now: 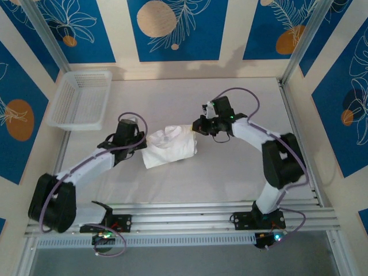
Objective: Fold the inside-out t-shirt
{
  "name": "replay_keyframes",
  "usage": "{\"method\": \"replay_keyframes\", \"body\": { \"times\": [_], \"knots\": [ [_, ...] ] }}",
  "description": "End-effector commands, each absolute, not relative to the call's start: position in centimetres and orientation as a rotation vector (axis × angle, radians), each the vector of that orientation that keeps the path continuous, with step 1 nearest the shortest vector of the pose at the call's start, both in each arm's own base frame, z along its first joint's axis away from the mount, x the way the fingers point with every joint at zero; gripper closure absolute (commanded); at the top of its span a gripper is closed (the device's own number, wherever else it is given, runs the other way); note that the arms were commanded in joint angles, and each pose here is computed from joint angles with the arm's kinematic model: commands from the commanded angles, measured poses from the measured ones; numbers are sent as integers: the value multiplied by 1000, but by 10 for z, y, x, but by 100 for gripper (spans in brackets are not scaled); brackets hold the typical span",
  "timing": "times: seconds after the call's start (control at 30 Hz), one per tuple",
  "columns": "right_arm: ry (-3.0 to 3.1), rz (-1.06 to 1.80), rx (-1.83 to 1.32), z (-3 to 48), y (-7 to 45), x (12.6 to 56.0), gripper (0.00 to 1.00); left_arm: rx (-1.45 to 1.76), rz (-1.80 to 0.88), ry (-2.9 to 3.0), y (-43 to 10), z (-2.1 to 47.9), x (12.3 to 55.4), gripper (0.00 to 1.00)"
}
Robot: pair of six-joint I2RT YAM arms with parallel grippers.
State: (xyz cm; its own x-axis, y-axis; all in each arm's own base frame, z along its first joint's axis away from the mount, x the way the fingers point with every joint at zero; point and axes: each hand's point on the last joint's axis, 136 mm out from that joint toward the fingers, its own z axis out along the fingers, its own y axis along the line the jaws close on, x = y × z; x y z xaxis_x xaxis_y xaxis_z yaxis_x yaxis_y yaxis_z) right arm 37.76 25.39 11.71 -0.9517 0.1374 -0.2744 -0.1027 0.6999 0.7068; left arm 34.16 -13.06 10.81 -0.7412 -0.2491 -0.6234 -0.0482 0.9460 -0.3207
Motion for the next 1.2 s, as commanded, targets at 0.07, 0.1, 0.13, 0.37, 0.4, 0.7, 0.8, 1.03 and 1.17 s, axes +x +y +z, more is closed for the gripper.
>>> {"method": "replay_keyframes", "body": {
  "times": [0.07,0.1,0.13,0.37,0.4,0.7,0.8,1.03,1.17],
  "knots": [
    [2675,1044,41,73,250,408,88,-132,-219,2314,-126,89,381,99],
    [2694,1038,49,65,250,412,86,-120,-214,2312,-129,84,388,96],
    [2706,1034,48,61,250,416,84,-120,-200,2310,-130,80,395,92],
    [2733,1013,16,71,248,427,55,-82,-215,2263,-143,84,432,61],
    [2731,1004,11,82,245,426,54,-76,-231,2248,-145,90,433,54],
    [2576,932,-43,144,256,361,47,-100,-515,2088,-156,189,371,19],
    [2609,969,-91,113,292,345,47,-66,-586,2200,-174,165,348,19],
    [2837,989,-89,40,313,328,52,-310,-432,2376,-137,103,315,19],
    [2739,985,-70,85,298,329,51,-356,-407,2492,-131,78,301,19]
  ]
}}
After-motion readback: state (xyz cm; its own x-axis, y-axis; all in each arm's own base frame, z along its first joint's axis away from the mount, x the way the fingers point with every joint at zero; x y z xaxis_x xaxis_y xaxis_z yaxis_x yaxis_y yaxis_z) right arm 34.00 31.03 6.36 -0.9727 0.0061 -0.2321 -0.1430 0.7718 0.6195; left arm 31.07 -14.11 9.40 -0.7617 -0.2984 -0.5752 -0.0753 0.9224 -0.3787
